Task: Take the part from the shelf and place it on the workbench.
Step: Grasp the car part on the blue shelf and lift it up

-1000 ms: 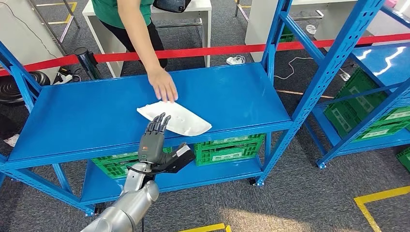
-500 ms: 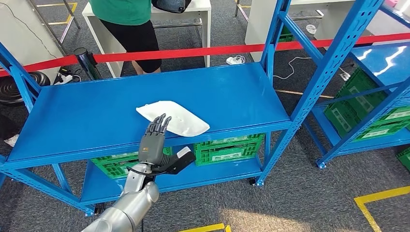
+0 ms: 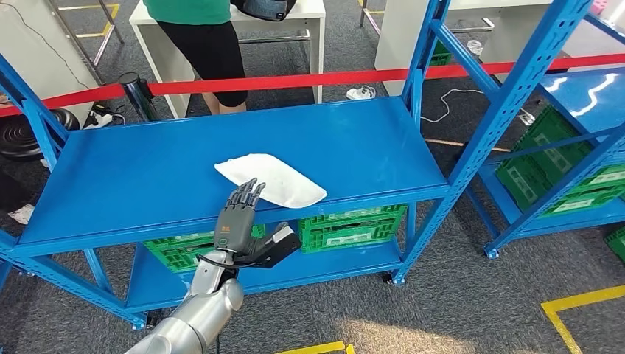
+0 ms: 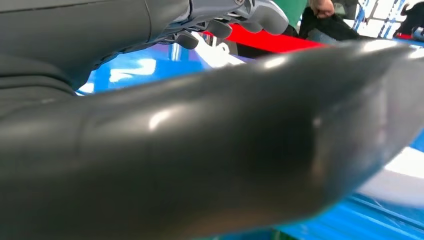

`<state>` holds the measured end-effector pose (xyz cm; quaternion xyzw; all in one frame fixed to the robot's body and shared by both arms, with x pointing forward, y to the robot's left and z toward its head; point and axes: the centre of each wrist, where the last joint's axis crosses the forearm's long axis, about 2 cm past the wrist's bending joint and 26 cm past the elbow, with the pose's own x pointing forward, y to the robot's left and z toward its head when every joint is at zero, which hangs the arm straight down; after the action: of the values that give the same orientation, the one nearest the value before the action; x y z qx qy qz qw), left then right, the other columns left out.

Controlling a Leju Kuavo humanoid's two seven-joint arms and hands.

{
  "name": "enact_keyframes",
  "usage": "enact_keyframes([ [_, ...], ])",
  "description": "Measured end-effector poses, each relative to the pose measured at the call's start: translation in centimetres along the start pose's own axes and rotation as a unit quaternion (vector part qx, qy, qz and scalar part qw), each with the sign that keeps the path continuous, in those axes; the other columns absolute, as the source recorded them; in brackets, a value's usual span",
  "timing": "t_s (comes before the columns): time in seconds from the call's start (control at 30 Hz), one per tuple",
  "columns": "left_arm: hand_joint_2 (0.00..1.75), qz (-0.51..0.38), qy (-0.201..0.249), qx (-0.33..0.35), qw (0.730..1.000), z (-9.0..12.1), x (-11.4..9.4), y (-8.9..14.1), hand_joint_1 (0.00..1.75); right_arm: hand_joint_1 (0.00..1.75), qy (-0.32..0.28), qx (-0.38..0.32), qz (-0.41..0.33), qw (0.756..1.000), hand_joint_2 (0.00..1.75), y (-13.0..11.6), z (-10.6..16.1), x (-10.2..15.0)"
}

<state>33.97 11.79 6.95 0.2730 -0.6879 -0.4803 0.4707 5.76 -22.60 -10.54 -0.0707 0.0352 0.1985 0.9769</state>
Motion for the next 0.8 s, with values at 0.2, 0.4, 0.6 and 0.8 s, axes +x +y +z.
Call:
enact_keyframes([
  [0.2,0.0,0.002,0.004,0.0,1.0,0.33,0.09,-0.35,0.0,0.0,-0.001,-0.002,-0.001,1.0,0.0,-0.07,-0.02,-0.01],
  [0.4,0.0,0.005,0.005,-0.008,1.0,0.26,0.07,-0.31,0.0,0.0,-0.002,-0.002,0.001,1.0,0.0,-0.15,-0.06,-0.11],
  [0.6,0.0,0.001,0.0,-0.002,1.0,-0.11,0.09,0.07,0.0,0.0,0.011,-0.004,0.0,1.0,0.0,-0.27,-0.05,0.01],
  [0.8,0.0,0.001,0.001,0.0,1.0,0.17,0.0,-0.16,0.0,0.0,0.012,-0.004,-0.001,1.0,0.0,-0.28,-0.05,0.01],
])
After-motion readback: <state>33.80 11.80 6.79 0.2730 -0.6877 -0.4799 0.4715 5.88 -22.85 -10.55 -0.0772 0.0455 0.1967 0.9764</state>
